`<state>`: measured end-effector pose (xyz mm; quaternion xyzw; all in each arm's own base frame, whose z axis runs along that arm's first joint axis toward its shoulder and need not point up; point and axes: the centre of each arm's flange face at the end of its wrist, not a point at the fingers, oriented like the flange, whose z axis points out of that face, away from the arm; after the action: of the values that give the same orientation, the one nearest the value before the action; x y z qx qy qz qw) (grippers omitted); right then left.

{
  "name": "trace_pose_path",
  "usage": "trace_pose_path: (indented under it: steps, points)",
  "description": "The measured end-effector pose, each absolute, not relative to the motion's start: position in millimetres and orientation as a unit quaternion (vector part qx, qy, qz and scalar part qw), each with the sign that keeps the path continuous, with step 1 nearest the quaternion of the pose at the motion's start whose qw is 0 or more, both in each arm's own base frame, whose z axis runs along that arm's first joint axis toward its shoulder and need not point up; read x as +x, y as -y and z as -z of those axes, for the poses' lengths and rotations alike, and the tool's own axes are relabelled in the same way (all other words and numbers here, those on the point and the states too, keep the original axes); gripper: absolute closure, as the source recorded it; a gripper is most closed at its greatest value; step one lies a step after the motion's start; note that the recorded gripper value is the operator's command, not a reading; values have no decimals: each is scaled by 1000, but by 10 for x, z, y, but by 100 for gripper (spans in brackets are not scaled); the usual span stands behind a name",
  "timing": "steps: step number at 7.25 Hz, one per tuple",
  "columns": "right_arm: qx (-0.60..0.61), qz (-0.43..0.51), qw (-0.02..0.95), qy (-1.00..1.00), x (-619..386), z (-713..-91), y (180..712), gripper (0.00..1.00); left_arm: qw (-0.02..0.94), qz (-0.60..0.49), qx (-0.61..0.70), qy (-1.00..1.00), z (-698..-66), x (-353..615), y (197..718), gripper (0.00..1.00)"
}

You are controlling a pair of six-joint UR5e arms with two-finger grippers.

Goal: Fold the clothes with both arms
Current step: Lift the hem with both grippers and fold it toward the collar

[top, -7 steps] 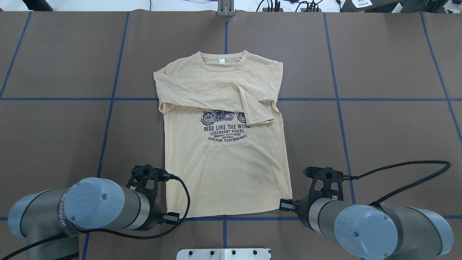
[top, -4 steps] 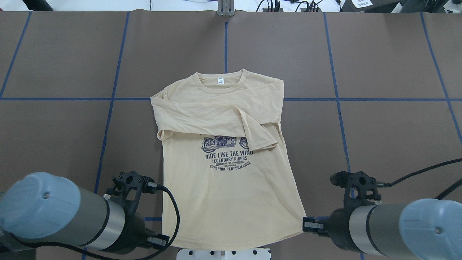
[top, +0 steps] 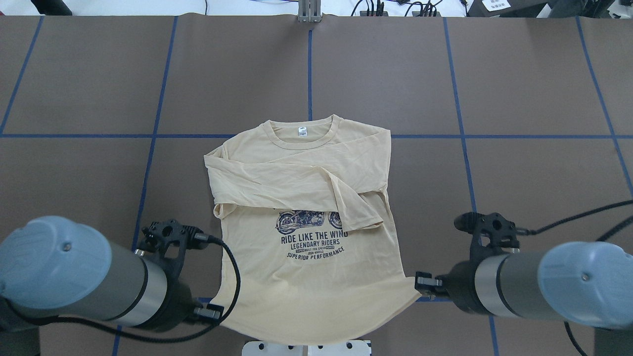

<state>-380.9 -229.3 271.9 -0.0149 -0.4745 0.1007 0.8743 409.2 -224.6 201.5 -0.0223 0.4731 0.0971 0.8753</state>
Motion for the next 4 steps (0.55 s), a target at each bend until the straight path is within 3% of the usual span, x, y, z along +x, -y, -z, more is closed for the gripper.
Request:
trace_pose_path:
  steps: [4]
  points:
    - [52, -171, 852, 493, -3527, -2434, 3571, 100, 883, -14, 95, -460, -1849, 3627, 3421, 100]
